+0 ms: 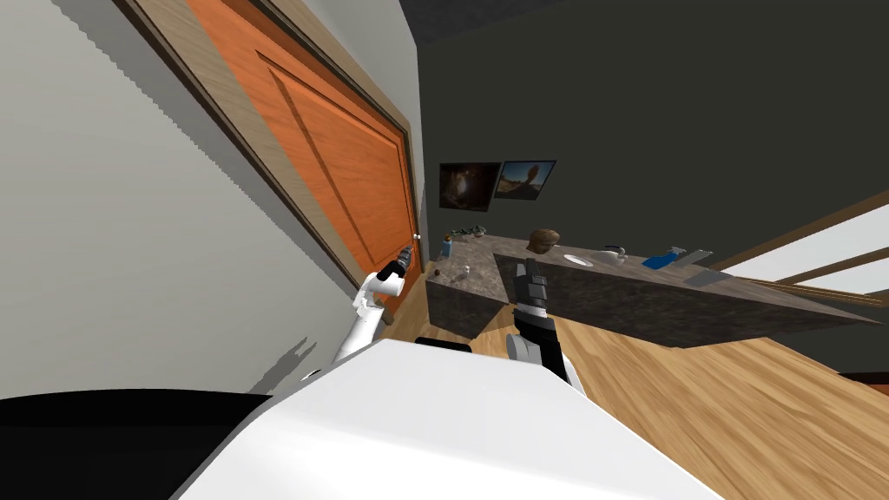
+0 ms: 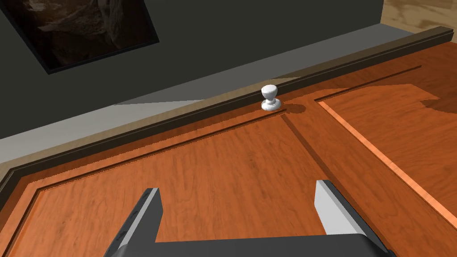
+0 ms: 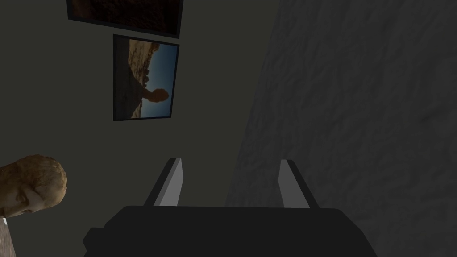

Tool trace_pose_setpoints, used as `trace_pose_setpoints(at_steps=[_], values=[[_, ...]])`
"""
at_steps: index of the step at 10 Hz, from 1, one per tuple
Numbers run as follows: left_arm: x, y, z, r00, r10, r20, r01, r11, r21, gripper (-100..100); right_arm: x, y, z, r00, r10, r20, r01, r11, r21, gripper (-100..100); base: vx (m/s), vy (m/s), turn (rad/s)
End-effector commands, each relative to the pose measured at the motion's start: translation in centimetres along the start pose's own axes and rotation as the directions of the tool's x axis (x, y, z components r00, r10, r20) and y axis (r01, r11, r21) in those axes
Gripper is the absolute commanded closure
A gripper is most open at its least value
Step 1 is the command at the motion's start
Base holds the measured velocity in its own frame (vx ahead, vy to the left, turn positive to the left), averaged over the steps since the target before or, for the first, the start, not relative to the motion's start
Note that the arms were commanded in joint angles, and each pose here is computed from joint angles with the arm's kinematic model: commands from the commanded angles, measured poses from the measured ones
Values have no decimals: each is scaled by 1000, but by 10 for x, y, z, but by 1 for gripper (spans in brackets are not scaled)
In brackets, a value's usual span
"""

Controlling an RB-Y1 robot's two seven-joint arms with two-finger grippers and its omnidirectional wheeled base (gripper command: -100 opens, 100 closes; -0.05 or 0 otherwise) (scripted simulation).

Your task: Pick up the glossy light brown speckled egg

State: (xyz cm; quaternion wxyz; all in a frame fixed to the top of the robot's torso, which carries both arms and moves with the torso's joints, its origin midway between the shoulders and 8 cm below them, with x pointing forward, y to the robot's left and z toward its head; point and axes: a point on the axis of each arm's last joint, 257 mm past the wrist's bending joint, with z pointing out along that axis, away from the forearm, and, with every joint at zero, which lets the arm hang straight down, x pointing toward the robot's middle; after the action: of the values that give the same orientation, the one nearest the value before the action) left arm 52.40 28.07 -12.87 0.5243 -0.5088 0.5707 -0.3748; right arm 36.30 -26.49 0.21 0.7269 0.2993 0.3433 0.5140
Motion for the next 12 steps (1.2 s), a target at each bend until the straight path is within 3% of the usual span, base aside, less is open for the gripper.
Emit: trace_pose_setpoints(at_steps=[1, 4, 7, 9, 12], values=[[3, 9, 1, 1000, 0, -6, -1, 999, -36, -100, 0, 0, 0, 1000, 0, 0, 0, 1000, 0, 0, 37, -42, -21], [19, 34, 3, 999, -1, -37, -4, 991, -131, -100, 0, 0, 0, 1000, 0, 0, 0, 1000, 0, 0, 40, -39, -32], [27, 48, 2, 999, -2, -53, -8, 983, -183, -100, 0, 0, 0, 1000, 0, 0, 0, 1000, 0, 0, 39, -42, -22], [42, 69, 0, 996, -4, -86, -18, 966, -258, -100, 0, 0, 0, 1000, 0, 0, 0, 1000, 0, 0, 65, -48, -44], [49, 86, -3, 995, -5, -101, -27, 948, -316, -100, 0, 0, 0, 1000, 0, 0, 0, 1000, 0, 0, 38, -52, -19]])
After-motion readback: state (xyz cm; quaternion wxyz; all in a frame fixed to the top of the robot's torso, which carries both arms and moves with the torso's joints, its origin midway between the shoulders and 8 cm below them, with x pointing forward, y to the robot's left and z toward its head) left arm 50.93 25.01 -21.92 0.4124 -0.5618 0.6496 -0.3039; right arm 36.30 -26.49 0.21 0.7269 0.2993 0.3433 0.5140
